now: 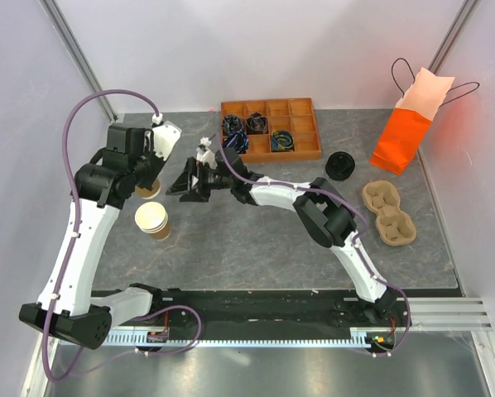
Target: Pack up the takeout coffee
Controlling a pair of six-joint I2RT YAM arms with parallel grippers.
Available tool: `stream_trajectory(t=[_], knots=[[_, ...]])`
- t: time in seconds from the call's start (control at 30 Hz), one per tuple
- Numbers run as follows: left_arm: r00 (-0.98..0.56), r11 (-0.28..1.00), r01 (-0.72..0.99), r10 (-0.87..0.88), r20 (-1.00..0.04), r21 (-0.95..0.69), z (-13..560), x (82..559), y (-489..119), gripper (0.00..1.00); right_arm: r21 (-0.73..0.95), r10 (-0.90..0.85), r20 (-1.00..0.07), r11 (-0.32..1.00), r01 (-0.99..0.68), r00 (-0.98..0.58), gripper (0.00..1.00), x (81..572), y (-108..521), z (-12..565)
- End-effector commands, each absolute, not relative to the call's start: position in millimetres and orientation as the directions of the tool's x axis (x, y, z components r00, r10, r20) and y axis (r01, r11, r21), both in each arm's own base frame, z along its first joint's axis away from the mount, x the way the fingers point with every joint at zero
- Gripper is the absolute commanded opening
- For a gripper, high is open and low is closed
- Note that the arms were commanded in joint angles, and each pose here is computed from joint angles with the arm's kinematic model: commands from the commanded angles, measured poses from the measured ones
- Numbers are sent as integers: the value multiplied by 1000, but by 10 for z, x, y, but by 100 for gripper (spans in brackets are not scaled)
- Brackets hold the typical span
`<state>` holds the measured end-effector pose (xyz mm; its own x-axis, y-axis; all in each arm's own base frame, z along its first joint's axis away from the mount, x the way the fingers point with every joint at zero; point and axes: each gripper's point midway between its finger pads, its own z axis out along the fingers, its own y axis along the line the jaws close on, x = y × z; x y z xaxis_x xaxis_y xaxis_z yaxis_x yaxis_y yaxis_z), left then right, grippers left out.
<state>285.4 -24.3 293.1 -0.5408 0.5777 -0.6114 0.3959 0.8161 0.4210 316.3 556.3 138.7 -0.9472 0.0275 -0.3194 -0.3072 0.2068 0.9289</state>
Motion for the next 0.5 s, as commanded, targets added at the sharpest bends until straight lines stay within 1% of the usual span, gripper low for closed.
stream_trajectory(t=[0.0, 0.03, 0.07, 0.1, 0.13, 0.17, 0.2, 0.23, 0.27, 0.3, 0.33, 0.37, 0.4, 0.43, 0.47], knots=[[-408, 752, 509, 640, -652, 420, 3192, 2878, -539, 2, 892, 117, -447, 131, -432, -887, 98, 3538, 5070, 2355], [-384, 734, 535, 652, -654, 418, 3195, 2881, -620, 2, 882, 118, -465, 144, -448, -878, 98, 3586, 4964, 2380], [-350, 709, 571, 667, -658, 414, 3193, 2883, -759, 2, 877, 134, -473, 165, -451, -871, 98, 3733, 4758, 2400], [-328, 689, 597, 677, -659, 410, 3166, 2878, -852, 2, 879, 135, -464, 192, -436, -875, 98, 3735, 4587, 2432], [-308, 668, 618, 691, -654, 414, 3130, 2879, -937, 2, 869, 138, -479, 214, -446, -867, 98, 3785, 4453, 2425], [-280, 623, 668, 717, -638, 407, 2995, 2830, -1106, 2, 859, 164, -499, 224, -460, -851, 98, 3897, 4185, 2583], [-245, 600, 685, 723, -645, 413, 2964, 2853, -1226, 2, 868, 157, -470, 261, -422, -869, 98, 3902, 4030, 2464], [-221, 575, 698, 740, -636, 426, 2901, 2850, -1305, 2, 852, 153, -495, 278, -444, -855, 98, 3930, 3891, 2478], [-165, 527, 728, 756, -633, 439, 2850, 2798, -1507, 2, 845, 178, -503, 304, -439, -846, 98, 4050, 3660, 2497], [-141, 504, 733, 770, -622, 458, 2716, 2836, -1621, 2, 842, 163, -501, 319, -435, -850, 98, 3987, 3514, 2531], [-88, 457, 758, 780, -620, 467, 2658, 2776, -1828, 2, 819, 168, -534, 346, -458, -828, 98, 4066, 3319, 2540], [-82, 421, 782, 801, -594, 460, 2455, 2757, -1936, 2, 805, 160, -555, 351, -479, -816, 98, 4043, 3226, 2606], [-47, 403, 777, 803, -594, 483, 2427, 2790, -2061, 2, 814, 129, -528, 360, -456, -840, 98, 3968, 3142, 2558], [-2, 356, 794, 812, -584, 492, 2352, 2716, -2244, 2, 809, 132, -528, 378, -450, -839, 98, 4001, 3015, 2554], [15, 328, 800, 825, -565, 501, 2224, 2693, -2318, 2, 777, 113, -570, 394, -490, -814, 98, 3988, 2929, 2585]])
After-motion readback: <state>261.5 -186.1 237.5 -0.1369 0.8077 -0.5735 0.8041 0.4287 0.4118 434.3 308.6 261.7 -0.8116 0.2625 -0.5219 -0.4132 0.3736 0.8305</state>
